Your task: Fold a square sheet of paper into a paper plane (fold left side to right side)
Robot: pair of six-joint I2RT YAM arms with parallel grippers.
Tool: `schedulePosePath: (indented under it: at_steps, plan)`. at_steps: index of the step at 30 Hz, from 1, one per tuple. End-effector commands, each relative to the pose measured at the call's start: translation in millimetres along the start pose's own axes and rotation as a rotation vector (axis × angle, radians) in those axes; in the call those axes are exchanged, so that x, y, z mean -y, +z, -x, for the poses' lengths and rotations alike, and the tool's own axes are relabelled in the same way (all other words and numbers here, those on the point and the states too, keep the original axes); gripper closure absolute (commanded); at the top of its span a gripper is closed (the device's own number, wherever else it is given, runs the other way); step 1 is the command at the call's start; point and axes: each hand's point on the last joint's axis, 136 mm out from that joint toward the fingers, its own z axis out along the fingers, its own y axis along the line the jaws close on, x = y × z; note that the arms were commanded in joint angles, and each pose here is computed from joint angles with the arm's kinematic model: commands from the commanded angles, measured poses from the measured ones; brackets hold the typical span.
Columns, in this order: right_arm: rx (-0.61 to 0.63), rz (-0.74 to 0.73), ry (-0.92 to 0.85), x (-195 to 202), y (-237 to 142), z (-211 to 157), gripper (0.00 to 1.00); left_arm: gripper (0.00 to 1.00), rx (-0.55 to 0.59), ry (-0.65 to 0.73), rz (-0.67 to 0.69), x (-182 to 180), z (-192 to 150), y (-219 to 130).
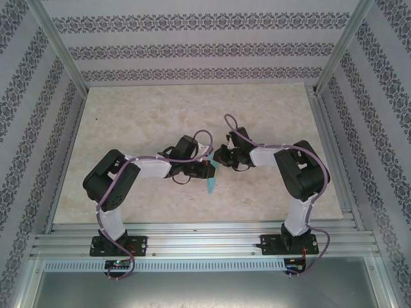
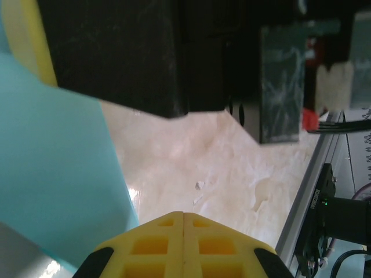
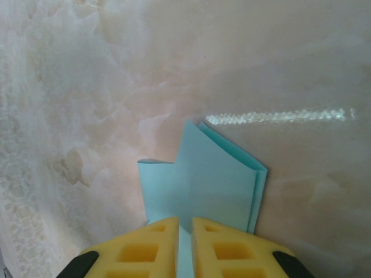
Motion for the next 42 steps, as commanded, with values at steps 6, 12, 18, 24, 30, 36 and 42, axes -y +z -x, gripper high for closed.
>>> schedulePosePath:
  at_steps: [6, 12, 18, 24, 30, 36, 42]
  plan:
    - [-0.057, -0.117, 0.015, 34, 11, -16, 0.85, 1.00, -0.050, 0.063, 0.043, -10, -1, 15]
    - [-0.059, -0.124, 0.008, 34, 10, -16, 0.85, 1.00, -0.126, 0.063, 0.088, -24, -22, 23]
    - [-0.058, -0.135, 0.005, 35, 9, -16, 0.85, 1.00, -0.195, 0.068, 0.099, -27, -43, 31]
    - [-0.062, -0.149, 0.011, 39, 9, -17, 0.85, 1.00, -0.257, 0.092, 0.127, -28, -63, 31]
    - [-0.063, -0.163, 0.011, 43, 9, -15, 0.85, 1.00, -0.328, 0.145, 0.126, -23, -81, 24]
    - [-0.065, -0.174, 0.016, 47, 8, -14, 0.84, 1.00, -0.381, 0.173, 0.093, -14, -98, 21]
    - [-0.061, -0.186, 0.028, 52, 9, -11, 0.84, 1.00, -0.406, 0.180, 0.061, -8, -111, 20]
